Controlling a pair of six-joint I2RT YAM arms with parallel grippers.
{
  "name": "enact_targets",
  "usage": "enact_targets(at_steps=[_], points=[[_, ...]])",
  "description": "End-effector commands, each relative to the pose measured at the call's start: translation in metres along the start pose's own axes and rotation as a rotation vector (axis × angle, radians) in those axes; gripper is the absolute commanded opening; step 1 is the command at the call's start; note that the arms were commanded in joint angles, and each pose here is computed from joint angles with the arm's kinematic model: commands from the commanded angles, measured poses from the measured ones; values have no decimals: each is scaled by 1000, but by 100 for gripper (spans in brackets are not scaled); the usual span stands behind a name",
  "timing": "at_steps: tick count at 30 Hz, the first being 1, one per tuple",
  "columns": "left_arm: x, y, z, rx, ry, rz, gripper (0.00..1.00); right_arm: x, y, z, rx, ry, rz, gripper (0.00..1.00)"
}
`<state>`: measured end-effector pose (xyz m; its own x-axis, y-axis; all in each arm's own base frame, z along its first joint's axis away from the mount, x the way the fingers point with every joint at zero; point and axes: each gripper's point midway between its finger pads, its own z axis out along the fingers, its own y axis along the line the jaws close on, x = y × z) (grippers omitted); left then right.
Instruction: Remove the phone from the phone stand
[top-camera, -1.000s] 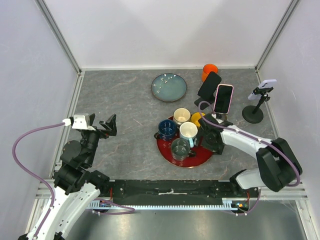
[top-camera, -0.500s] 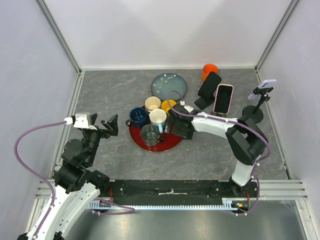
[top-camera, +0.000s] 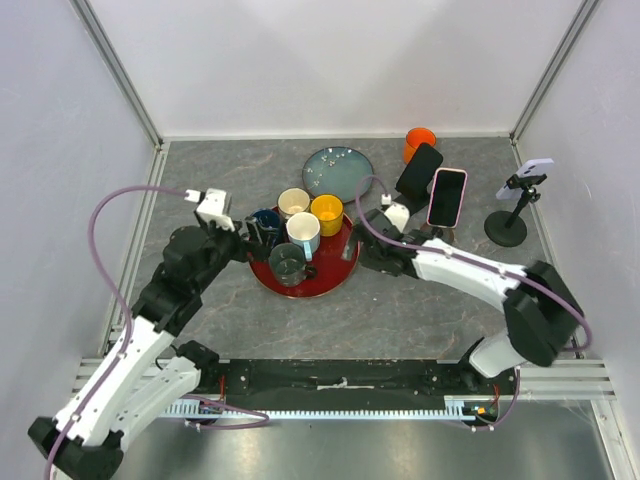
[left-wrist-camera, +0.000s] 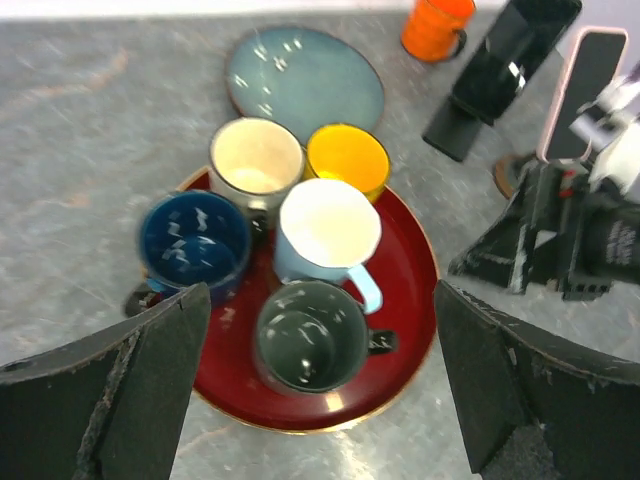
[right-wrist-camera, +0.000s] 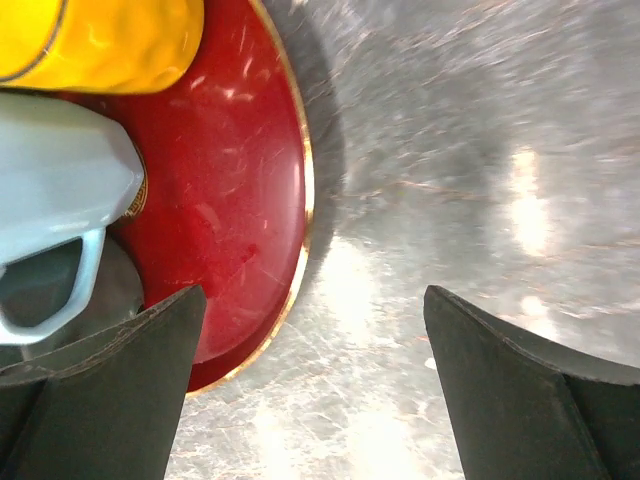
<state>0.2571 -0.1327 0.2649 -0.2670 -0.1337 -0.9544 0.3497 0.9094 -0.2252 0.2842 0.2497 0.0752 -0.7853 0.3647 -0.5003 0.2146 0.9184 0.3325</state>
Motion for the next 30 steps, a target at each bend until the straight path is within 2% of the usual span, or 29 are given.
enact_targets(at_steps=[1,2,3,4,5,6,8,9,12,15,21,22,26,30], points=[[7,-45,9,167,107,-103,99,-40,-35,-42,72,-204,-9,98],[22,-67,14,212,162,-90,99,-47,-54,-49,133,-257,-17,98],[28,-79,16,228,181,-68,99,-58,-58,-66,122,-313,2,98],[27,-84,21,192,174,-39,99,-65,-66,-74,141,-351,13,98],[38,-116,15,267,204,5,99,-66,-80,-81,173,-374,9,98],[57,-129,24,272,267,35,99,-81,-89,-99,180,-458,39,98],[63,-167,22,363,309,18,100,-87,-105,-114,203,-520,56,98],[84,-178,29,376,370,24,100,-99,-116,-132,211,-601,90,98],[111,-209,36,425,437,31,100,-113,-141,-162,245,-720,135,98],[144,-223,45,423,525,50,100,-120,-164,-185,269,-812,191,98],[200,-238,62,400,660,109,100,-118,-188,-204,254,-885,258,98],[222,-232,66,364,712,134,100,-118,-191,-205,259,-893,258,98],[250,-219,82,271,763,194,100,-118,-197,-208,272,-911,262,98],[262,-208,94,195,785,247,100,-117,-199,-206,285,-910,252,98]])
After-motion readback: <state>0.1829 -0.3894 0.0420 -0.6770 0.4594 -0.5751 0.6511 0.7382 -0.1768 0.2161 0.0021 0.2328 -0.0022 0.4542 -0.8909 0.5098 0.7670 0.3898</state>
